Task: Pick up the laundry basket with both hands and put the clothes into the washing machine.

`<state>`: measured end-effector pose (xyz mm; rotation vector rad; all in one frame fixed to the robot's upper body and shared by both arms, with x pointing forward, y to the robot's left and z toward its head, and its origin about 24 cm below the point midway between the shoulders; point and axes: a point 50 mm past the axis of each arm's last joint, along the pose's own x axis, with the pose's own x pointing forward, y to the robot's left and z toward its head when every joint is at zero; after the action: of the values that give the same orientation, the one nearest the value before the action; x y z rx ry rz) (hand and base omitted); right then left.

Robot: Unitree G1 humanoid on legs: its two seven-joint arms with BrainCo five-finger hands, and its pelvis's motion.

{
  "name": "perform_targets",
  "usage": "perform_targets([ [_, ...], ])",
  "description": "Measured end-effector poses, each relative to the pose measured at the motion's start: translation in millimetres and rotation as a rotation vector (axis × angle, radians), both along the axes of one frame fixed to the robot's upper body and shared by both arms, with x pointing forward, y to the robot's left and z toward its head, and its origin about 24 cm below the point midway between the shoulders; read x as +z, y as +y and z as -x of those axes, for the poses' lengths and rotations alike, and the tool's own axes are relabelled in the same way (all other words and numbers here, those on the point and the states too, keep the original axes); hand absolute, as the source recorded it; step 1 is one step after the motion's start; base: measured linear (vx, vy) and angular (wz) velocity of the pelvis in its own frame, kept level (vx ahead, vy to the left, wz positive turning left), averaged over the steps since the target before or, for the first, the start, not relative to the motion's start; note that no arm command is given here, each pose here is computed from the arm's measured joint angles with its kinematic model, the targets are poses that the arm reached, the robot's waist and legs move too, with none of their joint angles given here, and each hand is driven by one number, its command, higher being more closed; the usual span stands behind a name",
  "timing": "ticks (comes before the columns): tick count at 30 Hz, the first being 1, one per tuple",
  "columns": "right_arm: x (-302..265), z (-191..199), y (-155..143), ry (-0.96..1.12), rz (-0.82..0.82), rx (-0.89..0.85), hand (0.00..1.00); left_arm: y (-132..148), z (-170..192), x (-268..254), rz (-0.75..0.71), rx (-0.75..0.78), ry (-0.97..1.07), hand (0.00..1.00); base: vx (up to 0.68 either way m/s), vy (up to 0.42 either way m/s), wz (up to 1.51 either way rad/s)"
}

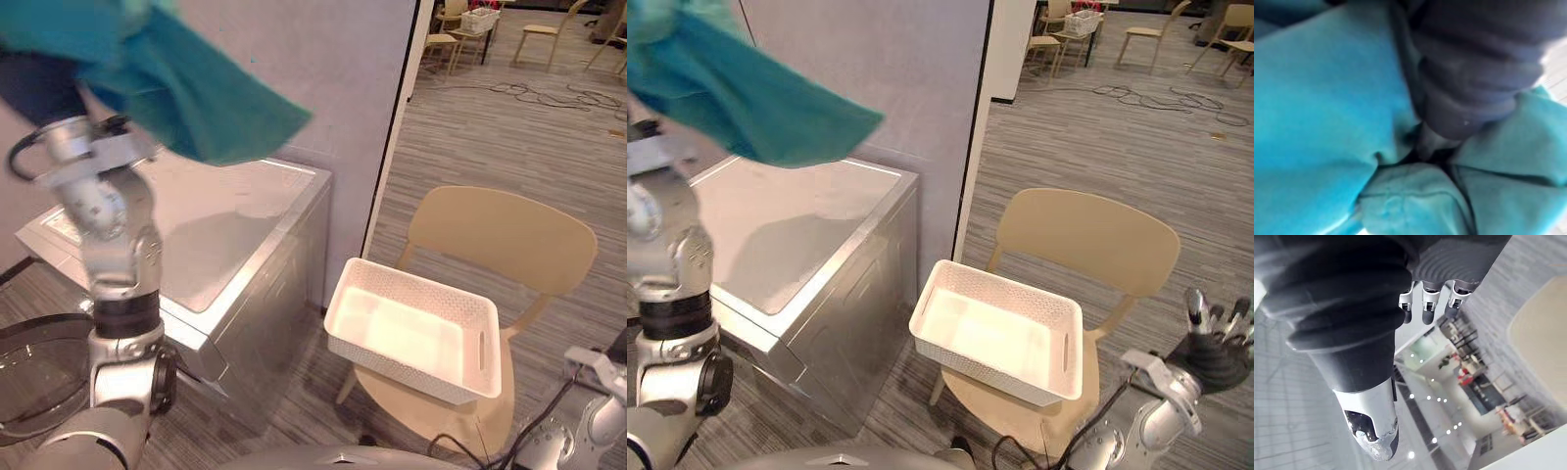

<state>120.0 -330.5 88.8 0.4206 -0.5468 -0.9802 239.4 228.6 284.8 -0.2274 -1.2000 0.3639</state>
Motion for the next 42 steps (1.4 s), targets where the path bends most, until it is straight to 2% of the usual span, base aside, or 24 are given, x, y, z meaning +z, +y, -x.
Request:
perform_targets([
  [5,-38.2,59.0,-12.6,0.198,-0.102,-0.171,0.0,59.0,66.0,-58.9,0.034,0.39,0.185,1.0,0.0,-0.016,0.06],
  [8,-60.4,83.0,-13.8,0.3,-0.175,-0.229,0.0,70.6,97.5,-94.1,0.108,0.51,0.322,1.0,0.0,-0.008,-0.04],
  [13,-109.1,88.8,-0.4,0.448,-0.343,-0.133,0.0,66.3,120.9,-142.1,0.211,0.542,0.555,1.0,-0.03,-0.017,-0.04],
  [17,-159.8,103.8,23.9,0.606,-0.536,-0.023,0.0,62.5,126.9,-161.0,0.185,0.583,0.711,1.0,-0.03,-0.029,-0.05],
  [21,-220.4,142.8,72.5,0.846,-0.844,0.066,0.0,70.1,122.9,-196.8,0.256,0.576,0.889,1.0,-0.01,-0.034,-0.04],
  [24,-241.8,160.4,107.0,0.99,-0.997,0.147,0.0,74.2,123.2,-230.8,0.321,0.558,1.039,1.0,0.01,0.0,-0.04],
  [30,-250.8,144.2,120.2,1.13,-0.956,0.331,0.0,67.7,117.3,-261.8,0.37,0.483,1.18,1.0,0.03,0.017,-0.11],
  [33,-252.2,122.9,120.8,1.111,-0.928,0.372,0.0,51.4,97.1,-270.2,0.355,0.373,1.205,1.0,0.01,0.008,0.11],
  [35,-254.2,117.4,123.7,1.14,-0.915,0.41,0.0,31.0,79.3,-280.7,0.318,0.251,1.252,1.0,0.01,0.01,0.58],
  [39,-255.9,115.7,122.2,1.172,-0.906,0.425,0.0,13.0,73.3,-299.7,0.26,0.156,1.353,1.0,0.04,-0.018,0.6],
  [42,-256.6,110.0,120.4,1.261,-0.816,0.523,0.0,8.3,78.7,-313.9,0.235,0.12,1.437,1.0,0.04,-0.049,0.64],
])
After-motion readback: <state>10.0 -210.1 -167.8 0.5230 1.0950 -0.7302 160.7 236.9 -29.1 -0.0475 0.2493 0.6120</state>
